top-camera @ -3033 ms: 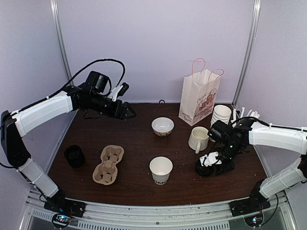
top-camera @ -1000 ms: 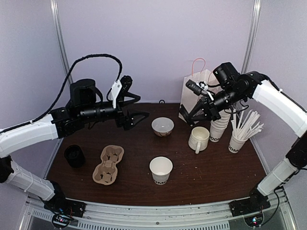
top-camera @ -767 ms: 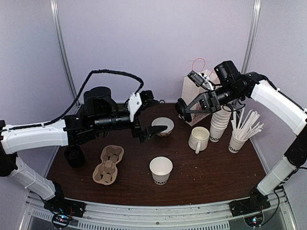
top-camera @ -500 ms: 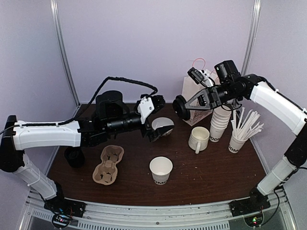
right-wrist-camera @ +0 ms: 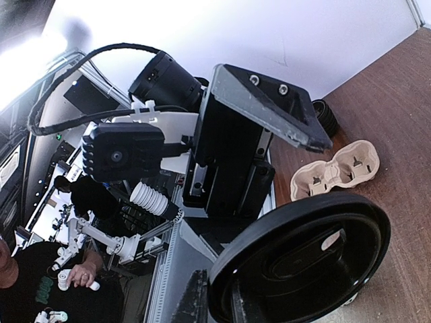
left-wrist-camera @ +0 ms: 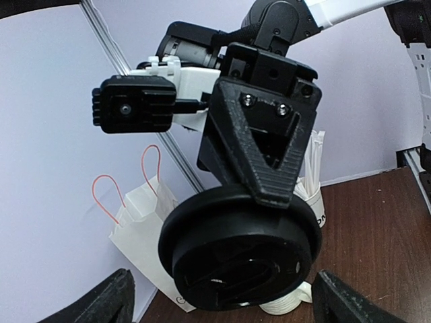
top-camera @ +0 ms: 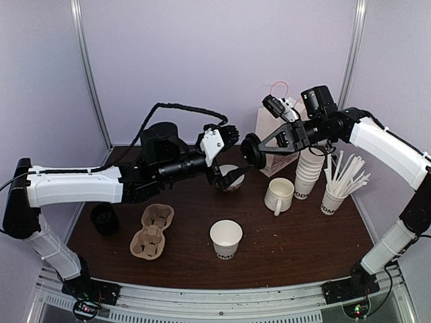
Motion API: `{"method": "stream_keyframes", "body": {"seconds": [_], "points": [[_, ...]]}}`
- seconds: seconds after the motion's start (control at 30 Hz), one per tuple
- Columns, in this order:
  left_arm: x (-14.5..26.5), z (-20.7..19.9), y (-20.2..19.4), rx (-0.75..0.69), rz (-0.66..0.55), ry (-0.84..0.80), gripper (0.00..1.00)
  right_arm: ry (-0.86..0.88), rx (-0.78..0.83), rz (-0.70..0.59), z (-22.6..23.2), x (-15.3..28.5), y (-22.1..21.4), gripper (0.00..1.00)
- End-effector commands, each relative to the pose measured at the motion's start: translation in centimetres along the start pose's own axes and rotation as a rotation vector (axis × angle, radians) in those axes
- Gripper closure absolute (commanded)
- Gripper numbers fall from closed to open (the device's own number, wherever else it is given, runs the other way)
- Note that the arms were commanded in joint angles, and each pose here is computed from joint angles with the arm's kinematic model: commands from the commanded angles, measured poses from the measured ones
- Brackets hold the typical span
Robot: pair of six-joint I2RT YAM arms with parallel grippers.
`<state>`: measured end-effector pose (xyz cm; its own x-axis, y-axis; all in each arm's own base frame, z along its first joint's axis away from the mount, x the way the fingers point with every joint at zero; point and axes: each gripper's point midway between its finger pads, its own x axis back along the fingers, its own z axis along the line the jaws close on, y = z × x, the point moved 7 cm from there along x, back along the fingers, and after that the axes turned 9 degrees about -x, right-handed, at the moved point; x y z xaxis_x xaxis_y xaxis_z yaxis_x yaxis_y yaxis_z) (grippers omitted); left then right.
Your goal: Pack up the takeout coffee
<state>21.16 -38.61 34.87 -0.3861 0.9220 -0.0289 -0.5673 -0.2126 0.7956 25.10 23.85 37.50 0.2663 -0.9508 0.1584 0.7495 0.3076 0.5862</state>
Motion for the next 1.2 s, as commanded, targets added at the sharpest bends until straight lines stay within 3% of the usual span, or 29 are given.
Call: {"method": "stream_keyframes", "body": {"seconds": [0.0,0.47,0.77,1.03,1.17], "points": [[-0.8,0.7,1.6,-0.013,-0.07,0.024,0.06,0.031,0.034,-0.015,1.3,0.4,0.4,0.9],[-2.2,0.8,1.3,0.001,-0.073,0.037,0.18,0.049,0.015,-0.026,1.5,0.5,0.5,0.89],[-2.4,1.0,1.2,0.023,-0.078,0.065,0.16,0.051,0.006,-0.031,1.4,0.5,0.4,0.89],[-2.4,1.4,1.3,0.031,-0.067,0.097,0.24,0.049,-0.001,-0.037,1.0,0.4,0.6,0.89],[-2.1,1.5,1.6,0.042,-0.067,0.085,0.27,0.033,0.001,-0.046,0.7,0.5,0.6,0.78]]}}
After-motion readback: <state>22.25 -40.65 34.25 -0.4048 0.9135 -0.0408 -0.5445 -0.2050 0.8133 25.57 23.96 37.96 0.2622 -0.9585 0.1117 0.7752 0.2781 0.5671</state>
